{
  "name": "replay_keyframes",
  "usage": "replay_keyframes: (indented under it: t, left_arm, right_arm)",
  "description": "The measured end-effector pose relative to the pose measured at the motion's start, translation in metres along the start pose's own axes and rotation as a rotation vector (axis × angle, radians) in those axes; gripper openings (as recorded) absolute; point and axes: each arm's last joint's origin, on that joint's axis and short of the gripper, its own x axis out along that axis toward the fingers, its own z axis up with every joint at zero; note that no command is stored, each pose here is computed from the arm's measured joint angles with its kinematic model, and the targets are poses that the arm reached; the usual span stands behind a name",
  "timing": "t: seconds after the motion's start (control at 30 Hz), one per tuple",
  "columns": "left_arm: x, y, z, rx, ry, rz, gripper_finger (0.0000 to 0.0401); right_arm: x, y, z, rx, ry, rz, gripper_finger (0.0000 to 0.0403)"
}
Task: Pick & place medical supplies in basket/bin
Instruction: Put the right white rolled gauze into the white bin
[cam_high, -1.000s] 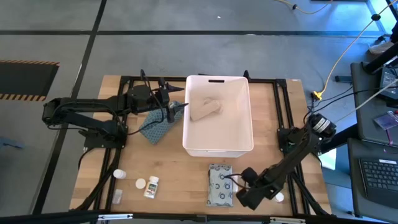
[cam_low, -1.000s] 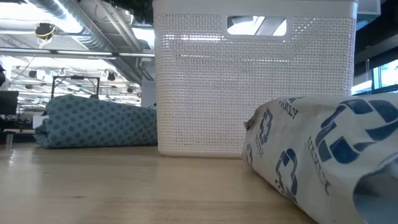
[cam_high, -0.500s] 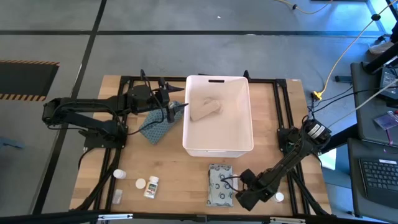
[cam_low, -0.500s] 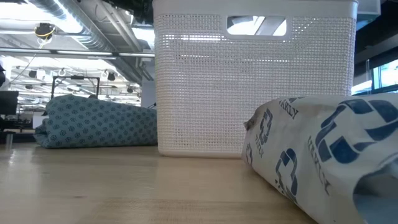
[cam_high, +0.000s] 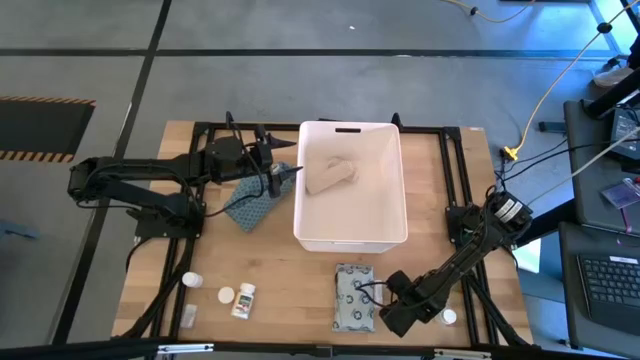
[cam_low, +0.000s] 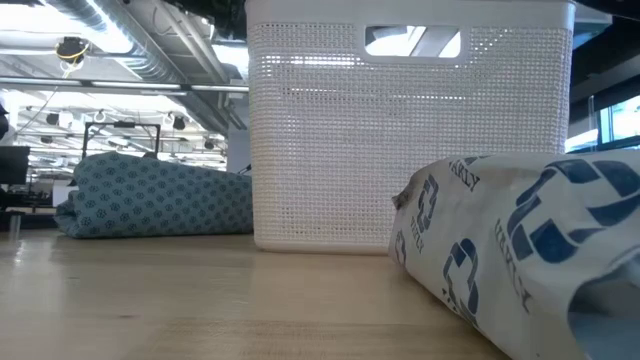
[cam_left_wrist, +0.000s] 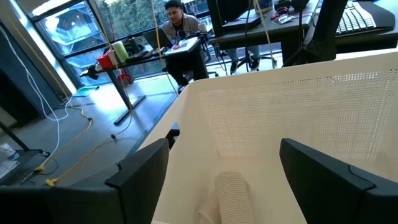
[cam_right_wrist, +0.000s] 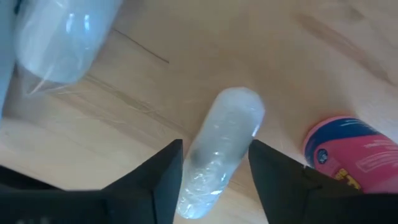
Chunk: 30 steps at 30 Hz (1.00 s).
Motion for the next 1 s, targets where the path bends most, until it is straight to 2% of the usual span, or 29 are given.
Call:
replay_keyframes:
  t: [0.8, 1.0]
  left_arm:
    - [0.0, 0.0, 0.0, 0.0, 0.0, 0.0, 0.0301]
    - [0.0, 0.0, 0.0, 0.0, 0.0, 0.0, 0.0301]
  right_arm:
    - [-0.0005, 0.0007, 0.0003, -0.001, -0.016, 0.012, 0.0052]
    - [-0.0046, 0.0042, -0.0011, -0.037, -0.013, 0.025, 0.0042]
